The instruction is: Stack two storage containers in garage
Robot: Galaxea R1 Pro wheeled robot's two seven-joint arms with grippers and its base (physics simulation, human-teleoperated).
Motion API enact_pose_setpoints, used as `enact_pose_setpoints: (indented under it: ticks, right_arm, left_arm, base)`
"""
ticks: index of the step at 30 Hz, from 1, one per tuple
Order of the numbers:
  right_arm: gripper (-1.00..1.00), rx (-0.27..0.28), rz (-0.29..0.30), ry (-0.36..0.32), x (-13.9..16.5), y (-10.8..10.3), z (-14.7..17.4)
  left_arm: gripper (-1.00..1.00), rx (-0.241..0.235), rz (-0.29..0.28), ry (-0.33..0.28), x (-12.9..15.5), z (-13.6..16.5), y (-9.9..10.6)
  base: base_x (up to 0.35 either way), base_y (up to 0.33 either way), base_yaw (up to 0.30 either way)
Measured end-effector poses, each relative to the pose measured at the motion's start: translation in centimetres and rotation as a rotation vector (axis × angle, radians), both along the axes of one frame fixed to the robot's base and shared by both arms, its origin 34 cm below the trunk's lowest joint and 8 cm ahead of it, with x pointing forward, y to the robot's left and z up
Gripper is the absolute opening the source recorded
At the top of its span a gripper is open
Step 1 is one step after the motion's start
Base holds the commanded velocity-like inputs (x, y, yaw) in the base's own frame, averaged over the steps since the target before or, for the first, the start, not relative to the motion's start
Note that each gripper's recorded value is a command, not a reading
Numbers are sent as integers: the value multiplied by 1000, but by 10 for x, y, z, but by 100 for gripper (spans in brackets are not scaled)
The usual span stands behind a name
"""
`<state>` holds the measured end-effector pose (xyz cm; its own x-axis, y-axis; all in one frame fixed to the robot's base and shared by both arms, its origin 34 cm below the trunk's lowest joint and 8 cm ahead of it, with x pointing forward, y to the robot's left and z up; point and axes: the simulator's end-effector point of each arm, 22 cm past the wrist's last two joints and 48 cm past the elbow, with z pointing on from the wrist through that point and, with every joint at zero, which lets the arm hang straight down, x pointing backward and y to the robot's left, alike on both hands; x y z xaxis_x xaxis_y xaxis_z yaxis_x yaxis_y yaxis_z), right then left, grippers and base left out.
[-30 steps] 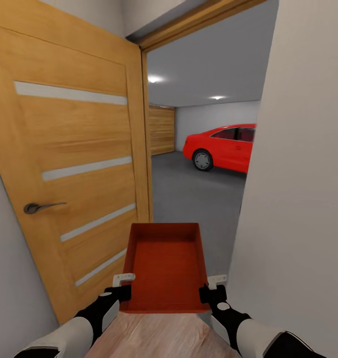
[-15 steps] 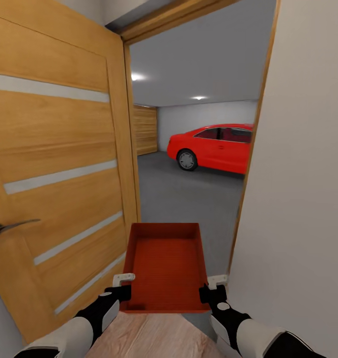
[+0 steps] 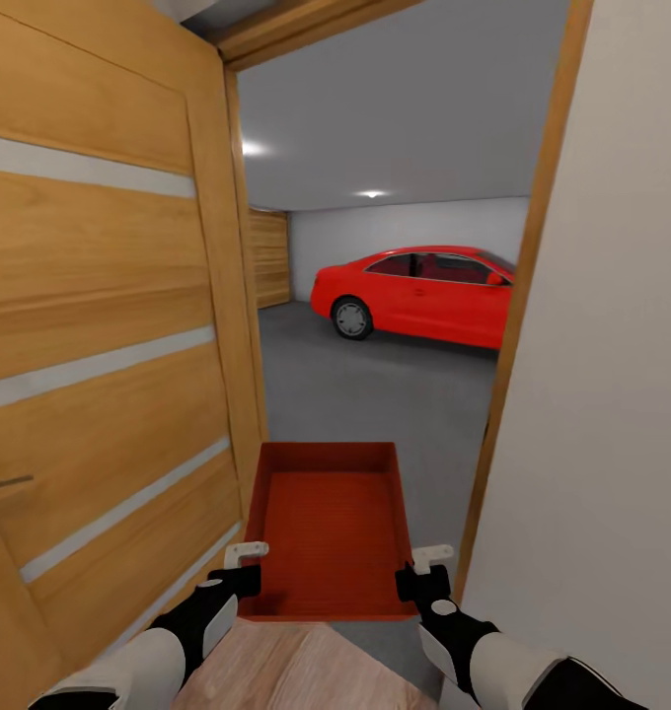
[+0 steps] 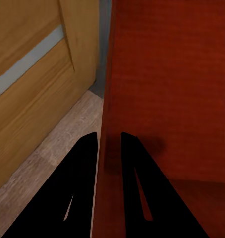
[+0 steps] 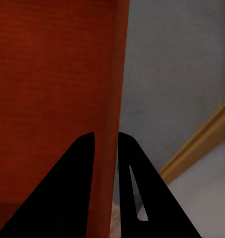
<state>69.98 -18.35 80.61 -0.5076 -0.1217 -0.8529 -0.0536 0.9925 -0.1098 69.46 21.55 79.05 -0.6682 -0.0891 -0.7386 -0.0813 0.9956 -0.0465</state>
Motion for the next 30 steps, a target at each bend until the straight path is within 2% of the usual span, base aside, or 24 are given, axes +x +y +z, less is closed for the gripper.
enact_pose_setpoints:
  ticks: [18, 30]
  right_arm:
    - [-100, 0, -1, 0, 0, 0, 0]
    - [-100, 0, 0, 1, 0, 0, 0]
  left_arm:
    - [-100, 0, 0, 0, 0, 0, 0]
    - [-100, 0, 0, 0, 0, 0, 0]
  base:
    - [247, 205, -288]
    - [247, 205, -42]
